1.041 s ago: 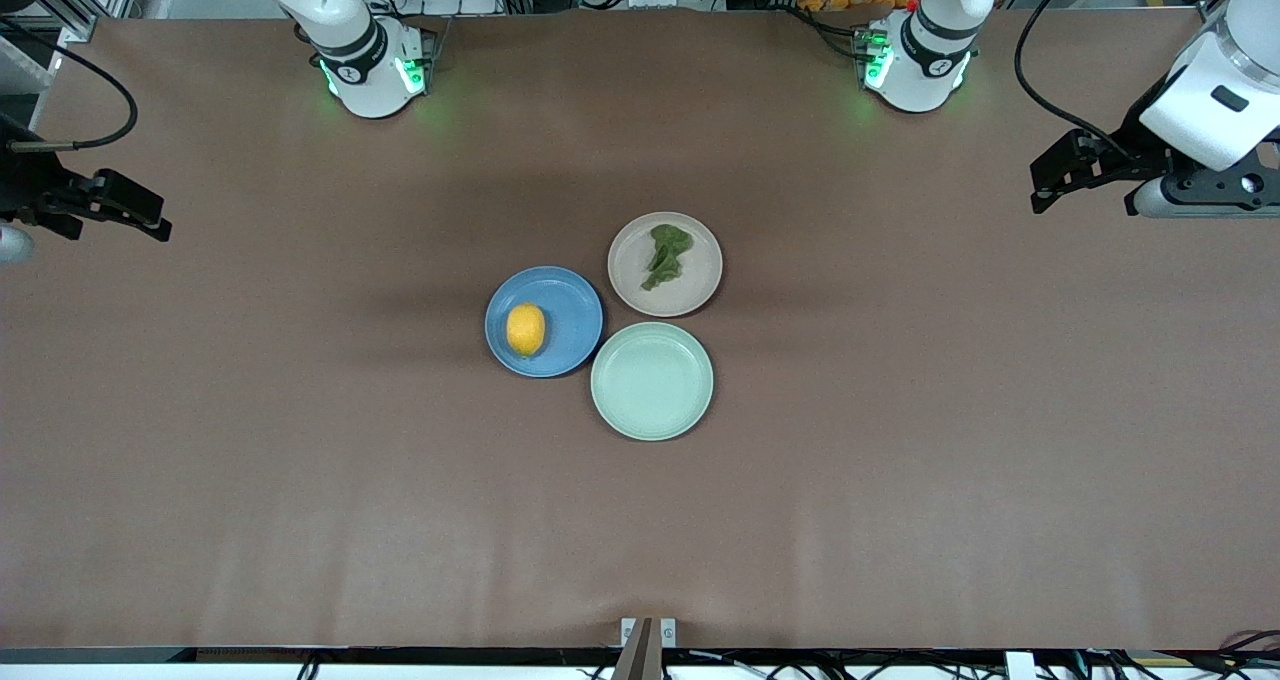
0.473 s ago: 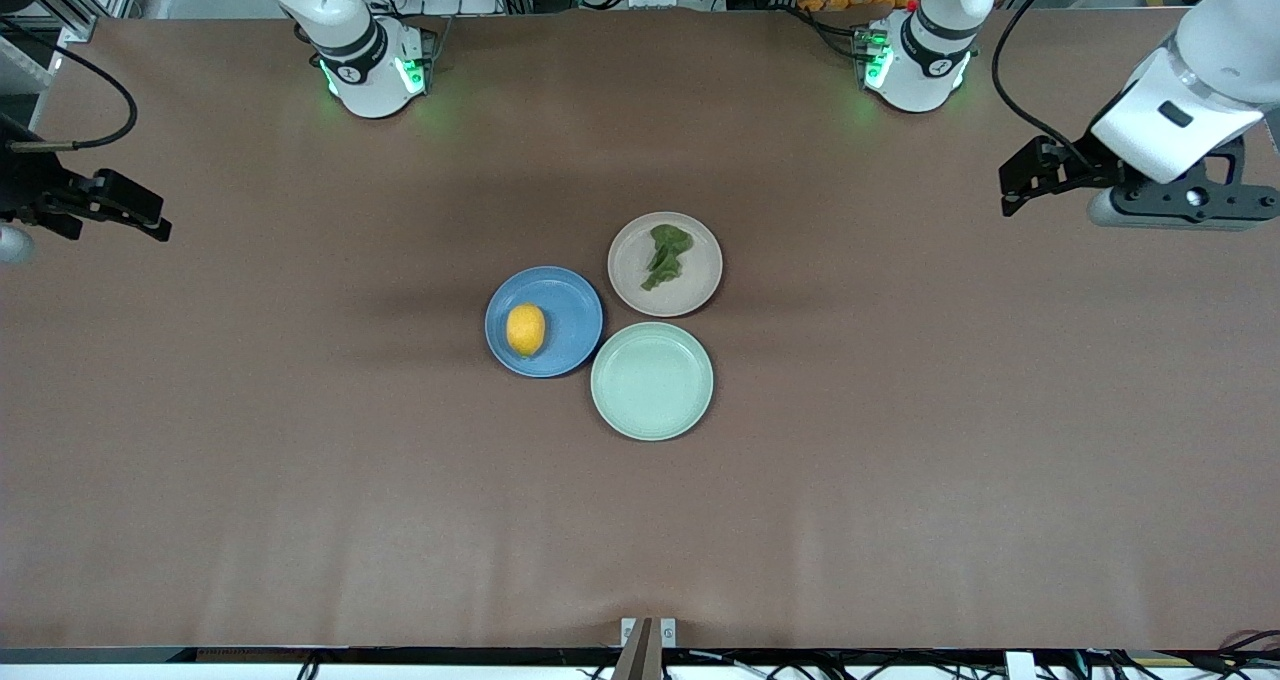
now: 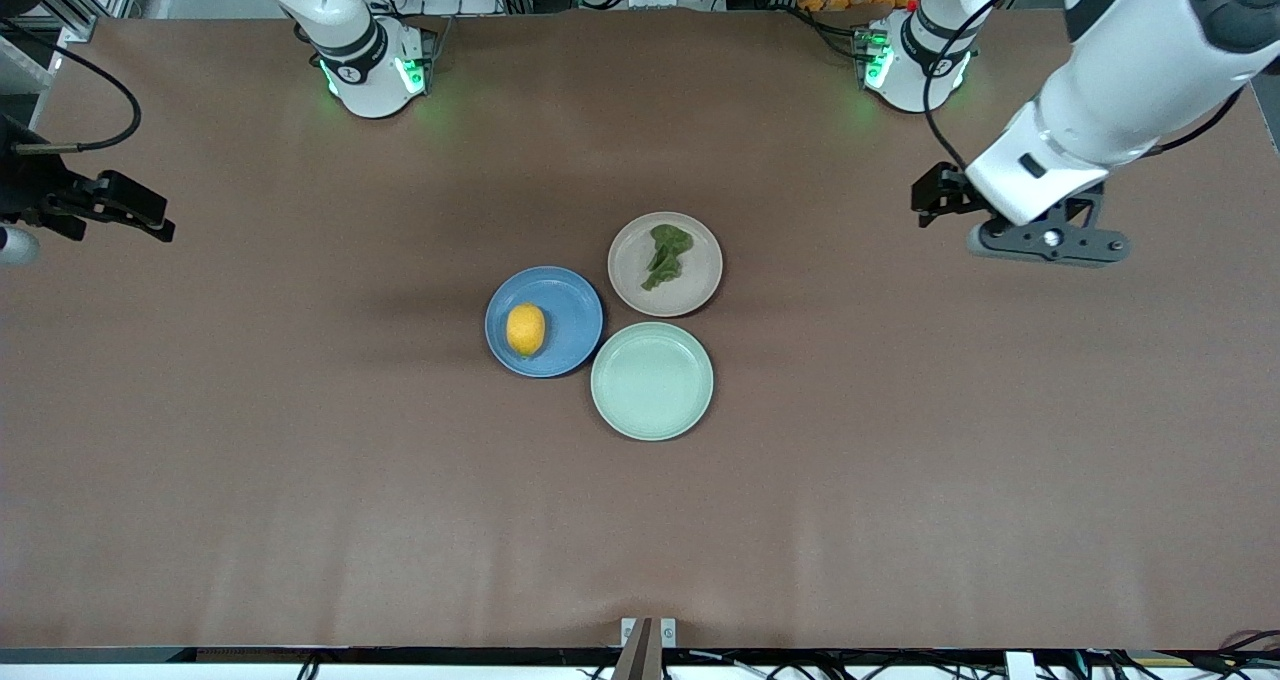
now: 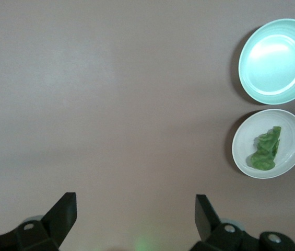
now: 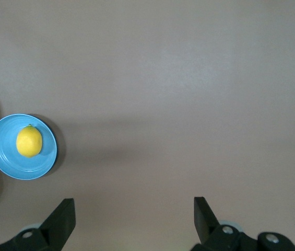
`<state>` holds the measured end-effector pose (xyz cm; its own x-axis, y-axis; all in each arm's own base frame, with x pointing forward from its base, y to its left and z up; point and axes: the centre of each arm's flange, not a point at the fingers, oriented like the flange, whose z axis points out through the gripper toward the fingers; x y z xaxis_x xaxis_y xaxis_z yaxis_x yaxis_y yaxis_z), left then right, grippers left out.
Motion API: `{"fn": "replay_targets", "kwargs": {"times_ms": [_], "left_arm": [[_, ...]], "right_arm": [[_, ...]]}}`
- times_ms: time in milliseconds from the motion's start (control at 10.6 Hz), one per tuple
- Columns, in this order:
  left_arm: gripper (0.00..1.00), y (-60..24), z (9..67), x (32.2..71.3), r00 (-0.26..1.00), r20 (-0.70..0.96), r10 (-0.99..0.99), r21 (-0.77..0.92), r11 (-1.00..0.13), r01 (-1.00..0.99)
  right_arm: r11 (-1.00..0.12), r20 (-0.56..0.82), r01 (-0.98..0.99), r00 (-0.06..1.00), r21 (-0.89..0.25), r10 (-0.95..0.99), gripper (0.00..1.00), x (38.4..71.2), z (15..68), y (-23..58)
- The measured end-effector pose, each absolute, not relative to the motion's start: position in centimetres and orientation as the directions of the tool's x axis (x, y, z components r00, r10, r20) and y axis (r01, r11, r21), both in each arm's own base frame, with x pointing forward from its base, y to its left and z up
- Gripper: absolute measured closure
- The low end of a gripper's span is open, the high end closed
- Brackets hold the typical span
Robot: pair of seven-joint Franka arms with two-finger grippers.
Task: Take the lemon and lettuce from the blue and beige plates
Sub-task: 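Move the right gripper toward the lemon while the left gripper approaches the lettuce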
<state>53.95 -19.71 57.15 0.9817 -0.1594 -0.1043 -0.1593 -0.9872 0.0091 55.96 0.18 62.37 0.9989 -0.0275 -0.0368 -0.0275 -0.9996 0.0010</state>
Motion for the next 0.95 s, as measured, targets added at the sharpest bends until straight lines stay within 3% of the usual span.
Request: {"fn": "replay_targets", "kwargs": {"times_ms": [379, 947], "left_arm": [[0.00, -22.4, 54.8, 53.8, 0.967, -0.144, -0.208, 0.010, -0.978, -0.209], [0.00, -30.7, 45.0, 54.5, 0.928, -0.219, -0.303, 0.048, -0.953, -0.300]], "right_arm": [[-0.998, -0.061, -0.056, 0.997, -0.002, -0.056, 0.00, 56.8, 60.2, 4.4], [-0.988, -0.040, -0.153, 0.988, -0.015, -0.152, 0.00, 58.0, 56.3, 12.5]]}}
